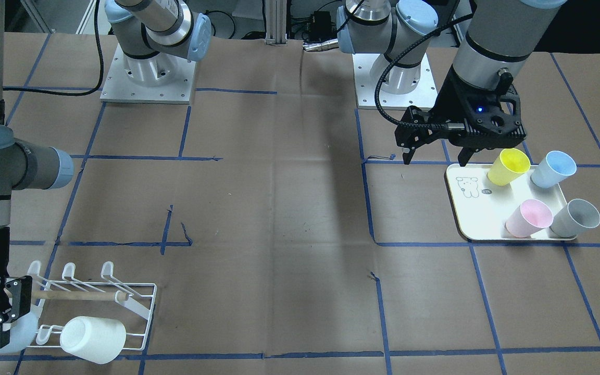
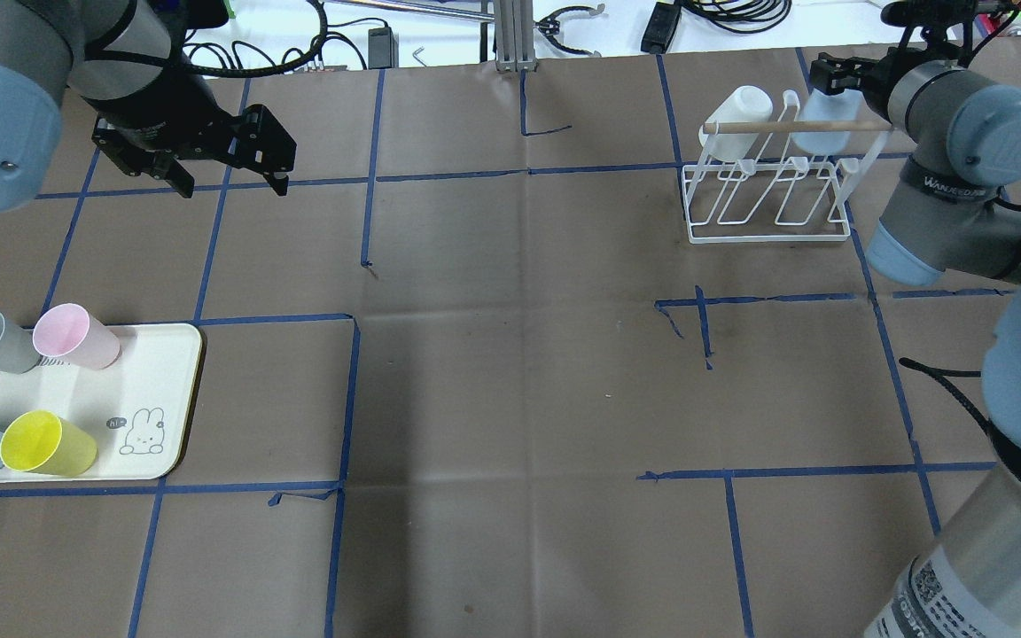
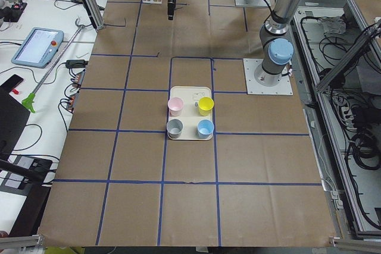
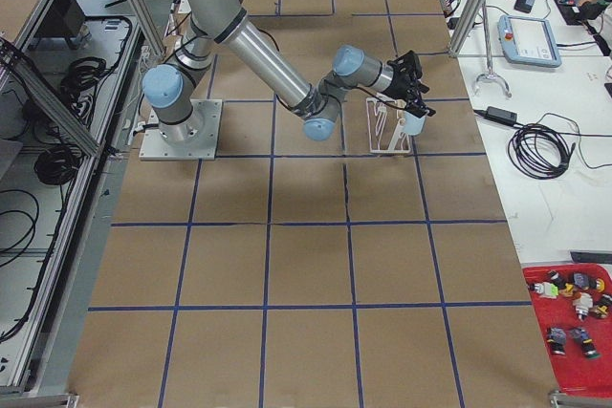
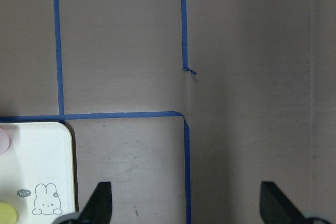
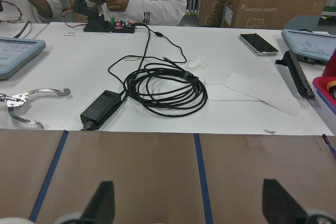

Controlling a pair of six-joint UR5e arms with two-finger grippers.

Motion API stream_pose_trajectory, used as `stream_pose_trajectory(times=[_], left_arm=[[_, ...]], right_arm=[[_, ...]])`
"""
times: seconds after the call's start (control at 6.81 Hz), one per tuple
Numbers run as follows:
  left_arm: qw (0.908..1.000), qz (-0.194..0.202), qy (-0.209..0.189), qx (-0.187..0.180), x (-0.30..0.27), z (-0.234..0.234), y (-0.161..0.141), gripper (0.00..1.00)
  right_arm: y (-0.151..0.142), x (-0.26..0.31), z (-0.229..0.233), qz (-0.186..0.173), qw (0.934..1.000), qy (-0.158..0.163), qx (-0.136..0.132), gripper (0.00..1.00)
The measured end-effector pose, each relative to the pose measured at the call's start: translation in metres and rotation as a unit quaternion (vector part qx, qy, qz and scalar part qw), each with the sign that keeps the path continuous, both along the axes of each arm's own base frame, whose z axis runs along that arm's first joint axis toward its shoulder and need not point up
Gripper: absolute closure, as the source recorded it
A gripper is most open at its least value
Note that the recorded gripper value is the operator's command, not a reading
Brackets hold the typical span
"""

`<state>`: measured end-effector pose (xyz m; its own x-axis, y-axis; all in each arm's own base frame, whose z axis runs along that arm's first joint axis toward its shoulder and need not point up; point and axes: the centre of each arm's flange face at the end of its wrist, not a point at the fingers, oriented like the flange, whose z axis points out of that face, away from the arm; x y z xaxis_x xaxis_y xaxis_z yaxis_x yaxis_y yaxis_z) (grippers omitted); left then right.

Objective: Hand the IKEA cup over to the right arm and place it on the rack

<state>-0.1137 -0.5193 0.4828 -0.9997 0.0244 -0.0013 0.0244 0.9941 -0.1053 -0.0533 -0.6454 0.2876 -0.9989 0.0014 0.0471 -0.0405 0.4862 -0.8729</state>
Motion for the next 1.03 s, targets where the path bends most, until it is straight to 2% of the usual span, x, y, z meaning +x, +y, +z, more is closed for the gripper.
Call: stream_pose_trajectory(times=[0.44,0.59,0.73,0.88,1.03], left_arm=[[1.0,0.0,0.0,0.001,-0.001,-0.001,-0.001,0.0],[1.0,0.0,0.0,0.002,-0.001,-0.002,-0.001,0.0],[1.0,-0.001,0.0,0.002,-0.001,-0.001,-0.001,0.0],[1.0,-0.001,0.0,0.001,-0.001,-0.001,0.0,0.0],[1.0,-0.001,-0.001,0.0,-0.001,0.0,0.0,0.0]], right_arm=[[0.003,0.007,0.025,0.002,1.0,0.004,-0.002,0.0],[0.007,0.008,0.039,0.001,0.9995,-0.005,0.031,0.0],[0.012,0.01,0.052,0.001,0.9956,-0.022,0.091,0.0],[0.023,0.013,0.071,0.001,0.9884,-0.041,0.146,0.0],[0.037,0.019,0.096,0.0,0.9815,-0.055,0.184,0.0]])
